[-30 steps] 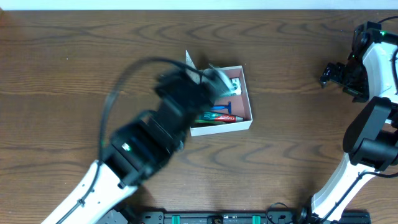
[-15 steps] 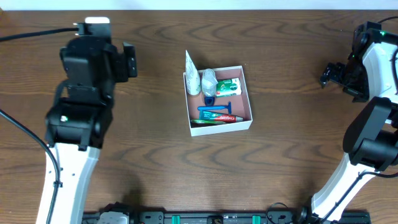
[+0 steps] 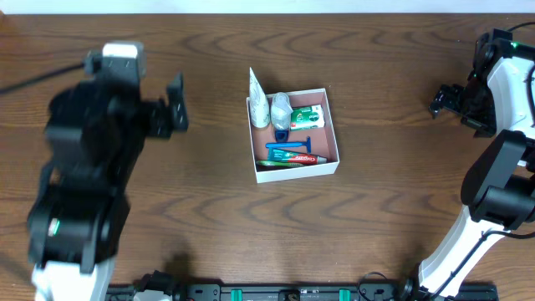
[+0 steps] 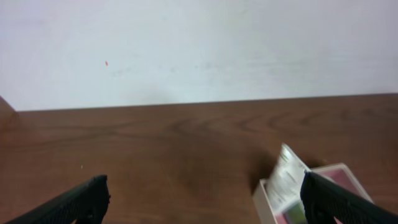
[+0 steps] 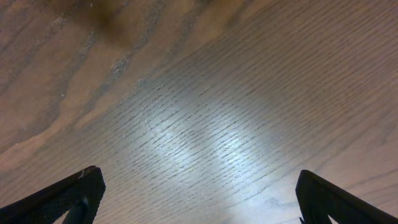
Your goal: Pack container
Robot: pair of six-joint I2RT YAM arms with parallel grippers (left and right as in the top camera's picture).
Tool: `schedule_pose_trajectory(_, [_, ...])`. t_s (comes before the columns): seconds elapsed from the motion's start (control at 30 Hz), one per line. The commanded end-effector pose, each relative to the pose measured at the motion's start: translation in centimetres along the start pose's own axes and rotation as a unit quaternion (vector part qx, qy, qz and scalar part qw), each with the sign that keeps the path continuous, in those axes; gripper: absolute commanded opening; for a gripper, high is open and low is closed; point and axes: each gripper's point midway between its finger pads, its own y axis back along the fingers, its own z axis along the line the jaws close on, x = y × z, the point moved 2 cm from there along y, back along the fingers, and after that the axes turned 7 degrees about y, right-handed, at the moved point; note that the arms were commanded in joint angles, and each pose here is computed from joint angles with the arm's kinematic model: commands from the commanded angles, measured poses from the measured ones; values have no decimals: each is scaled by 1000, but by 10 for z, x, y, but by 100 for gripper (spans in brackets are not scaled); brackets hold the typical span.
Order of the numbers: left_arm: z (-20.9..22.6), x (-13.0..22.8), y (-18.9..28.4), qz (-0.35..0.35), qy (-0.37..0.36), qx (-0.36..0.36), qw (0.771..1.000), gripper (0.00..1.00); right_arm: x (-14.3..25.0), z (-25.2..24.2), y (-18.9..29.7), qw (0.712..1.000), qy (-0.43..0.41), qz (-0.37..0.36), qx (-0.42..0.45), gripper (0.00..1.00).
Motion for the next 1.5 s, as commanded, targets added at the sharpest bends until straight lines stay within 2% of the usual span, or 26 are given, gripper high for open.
schedule_pose_trajectory(0.0, [-2,3,26,-2,4,9,1000,98,-1,-3,1,1000,-7,-2,5,99])
schedule_pose_trajectory(0.13, [2,22,44,18,4,6,1000,98,-1,-3,1,1000,-7,-2,5,99])
schedule_pose_trajectory(0.27, [0,34,56,7,4,21,1000,98,-1,-3,1,1000,-7,-2,5,99])
schedule_pose_trajectory(0.5, [0,45,113,-87,4,47,995,98,-1,-3,1,1000,-7,-2,5,99])
schedule_pose_trajectory(0.63, [-3,63,132,-132,7,78,988,98,-1,-3,1,1000,-7,-2,5,99])
schedule_pose_trajectory(0.83, [4,119,91,-117,26,81,990,98,-1,-3,1,1000,-7,-2,5,99])
schedule_pose_trajectory(1.03, [-1,156,46,-109,59,118,985,98,-1,-3,1,1000,-7,-2,5,99])
schedule_pose_trajectory(1.3, [10,226,1,-35,66,100,992,98,-1,-3,1,1000,-7,-2,5,99])
schedule_pose_trajectory(1.47, [14,253,-11,-6,69,93,993,98,-1,-3,1,1000,-7,-2,5,99])
